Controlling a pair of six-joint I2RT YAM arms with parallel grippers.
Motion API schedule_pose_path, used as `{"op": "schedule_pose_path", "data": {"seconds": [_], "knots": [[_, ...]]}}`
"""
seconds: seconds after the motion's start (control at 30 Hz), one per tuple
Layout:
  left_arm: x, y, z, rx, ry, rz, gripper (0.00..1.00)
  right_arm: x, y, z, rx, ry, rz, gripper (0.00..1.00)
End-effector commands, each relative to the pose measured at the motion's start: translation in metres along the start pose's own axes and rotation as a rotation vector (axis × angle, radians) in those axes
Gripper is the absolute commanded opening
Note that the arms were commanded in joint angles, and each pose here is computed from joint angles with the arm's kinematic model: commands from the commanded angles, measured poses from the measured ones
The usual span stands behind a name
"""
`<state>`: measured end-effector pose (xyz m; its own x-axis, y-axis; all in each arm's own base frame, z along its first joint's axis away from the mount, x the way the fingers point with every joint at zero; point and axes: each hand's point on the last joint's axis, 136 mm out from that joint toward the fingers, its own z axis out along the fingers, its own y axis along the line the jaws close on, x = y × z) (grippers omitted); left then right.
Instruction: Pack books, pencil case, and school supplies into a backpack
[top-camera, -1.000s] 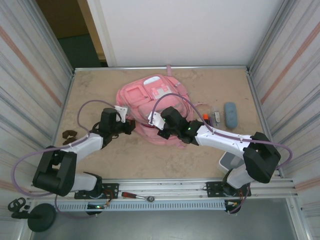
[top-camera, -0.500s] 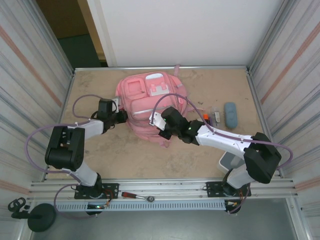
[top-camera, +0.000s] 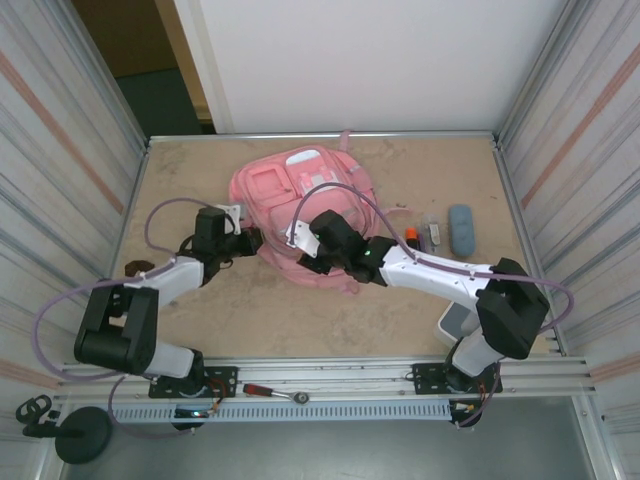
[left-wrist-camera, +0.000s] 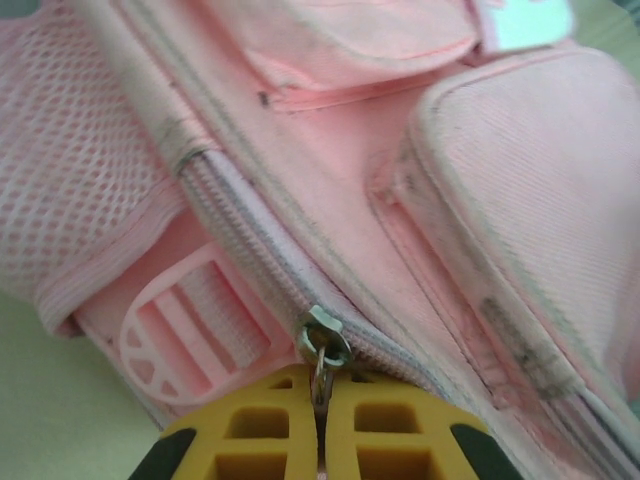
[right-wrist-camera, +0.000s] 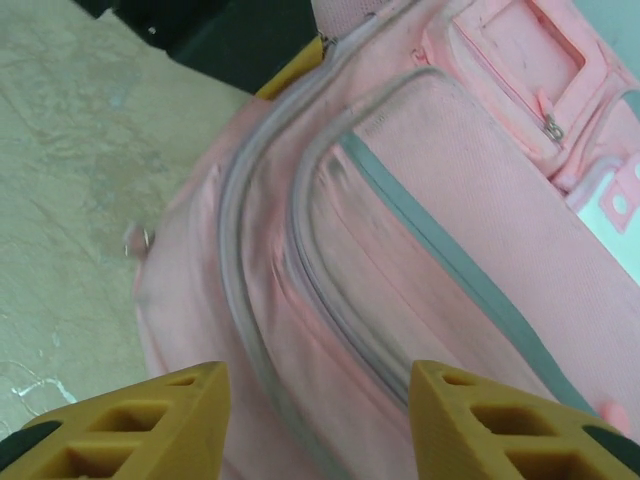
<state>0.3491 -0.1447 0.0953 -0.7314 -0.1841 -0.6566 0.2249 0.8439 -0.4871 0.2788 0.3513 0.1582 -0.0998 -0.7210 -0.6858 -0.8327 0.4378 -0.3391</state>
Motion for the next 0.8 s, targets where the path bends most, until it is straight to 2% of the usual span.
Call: {"op": "schedule_pose_path", "data": {"seconds": [0.0,0.27,0.53,0.6,0.77], "knots": [[0.002,-0.012,-0.010,0.023,-0.009,0.017,0.00,-0.019,-0.003,0.004,0.004,-0.028,-0.008,0.52],[0.007,-0.015,-0.012,0.019,-0.004,0.037,0.00,-0.035,0.002,0.032,-0.047,-0.011,-0.017,0.54],[0.010,-0.014,-0.012,0.013,0.000,0.044,0.00,-0.030,0.000,0.062,-0.035,0.036,0.000,0.52],[0.011,-0.013,-0.013,0.011,-0.001,0.046,0.00,-0.025,-0.005,0.067,-0.010,0.054,0.009,0.47],[0.009,-0.003,-0.015,-0.039,-0.016,0.056,0.00,-0.022,-0.009,0.060,0.018,0.052,0.032,0.10]]}}
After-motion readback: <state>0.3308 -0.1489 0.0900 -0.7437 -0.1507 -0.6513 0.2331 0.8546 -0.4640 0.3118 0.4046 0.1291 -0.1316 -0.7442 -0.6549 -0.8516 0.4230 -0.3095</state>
